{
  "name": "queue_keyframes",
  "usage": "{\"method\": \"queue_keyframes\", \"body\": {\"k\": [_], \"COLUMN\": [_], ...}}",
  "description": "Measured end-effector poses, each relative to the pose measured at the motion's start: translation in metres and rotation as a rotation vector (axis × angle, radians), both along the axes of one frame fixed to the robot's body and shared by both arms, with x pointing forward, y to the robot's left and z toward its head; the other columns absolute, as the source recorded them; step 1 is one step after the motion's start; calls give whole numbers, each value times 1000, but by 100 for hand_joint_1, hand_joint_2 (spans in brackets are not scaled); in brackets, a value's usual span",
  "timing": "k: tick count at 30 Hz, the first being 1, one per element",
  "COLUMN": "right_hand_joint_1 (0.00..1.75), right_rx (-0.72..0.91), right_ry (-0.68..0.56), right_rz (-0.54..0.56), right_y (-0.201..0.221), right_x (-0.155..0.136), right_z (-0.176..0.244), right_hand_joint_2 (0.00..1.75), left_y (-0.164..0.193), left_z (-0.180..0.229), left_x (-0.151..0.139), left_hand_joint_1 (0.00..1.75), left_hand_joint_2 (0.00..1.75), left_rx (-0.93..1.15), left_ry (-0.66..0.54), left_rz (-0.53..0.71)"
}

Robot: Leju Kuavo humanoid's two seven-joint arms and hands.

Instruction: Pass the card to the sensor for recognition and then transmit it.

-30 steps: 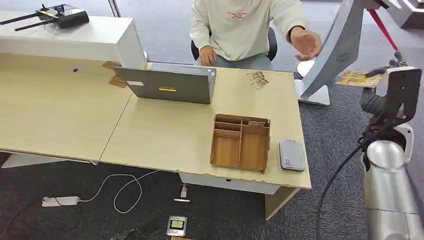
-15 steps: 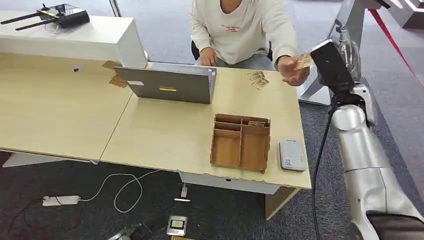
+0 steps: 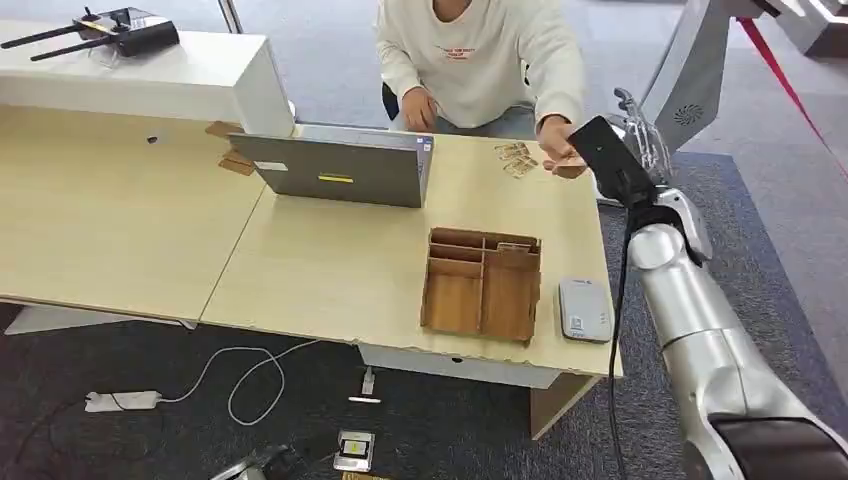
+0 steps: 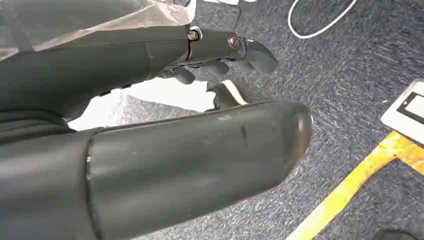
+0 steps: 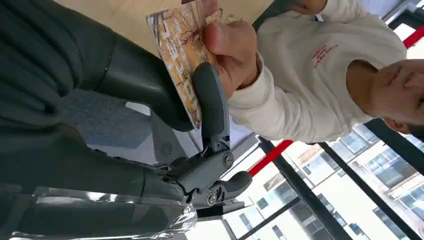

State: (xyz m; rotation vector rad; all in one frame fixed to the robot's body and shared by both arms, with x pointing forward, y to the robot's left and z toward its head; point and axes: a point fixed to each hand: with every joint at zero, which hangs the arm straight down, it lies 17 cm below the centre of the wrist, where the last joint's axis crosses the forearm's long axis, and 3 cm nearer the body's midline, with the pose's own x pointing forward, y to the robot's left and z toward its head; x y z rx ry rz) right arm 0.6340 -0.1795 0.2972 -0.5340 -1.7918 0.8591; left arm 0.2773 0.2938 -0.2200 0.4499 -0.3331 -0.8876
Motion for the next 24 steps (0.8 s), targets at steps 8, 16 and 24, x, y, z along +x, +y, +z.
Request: {"method": "queue_keyframes", "body": {"k": [8,16,24], "right_hand_joint_1": [0,0,0], "right_rx": [-10,5,16], "right_ry": [23,0,-14], "right_rz": [4,-13,-15], "right_y": [-2,-6,-9], "right_x": [0,2,3], "right_z": [-16,-18,-11], "right_hand_joint_2": [175,175,175], "left_y": [0,-1,2], "left_z": [2,2,2], "left_x": [3,4,4], "left_hand_joint_1": [0,0,0], "left_hand_joint_2": [0,0,0], "left_rx": [0,-5,-4], "left_ry": [5,0,-2], "left_rz": [-3,3,7]}}
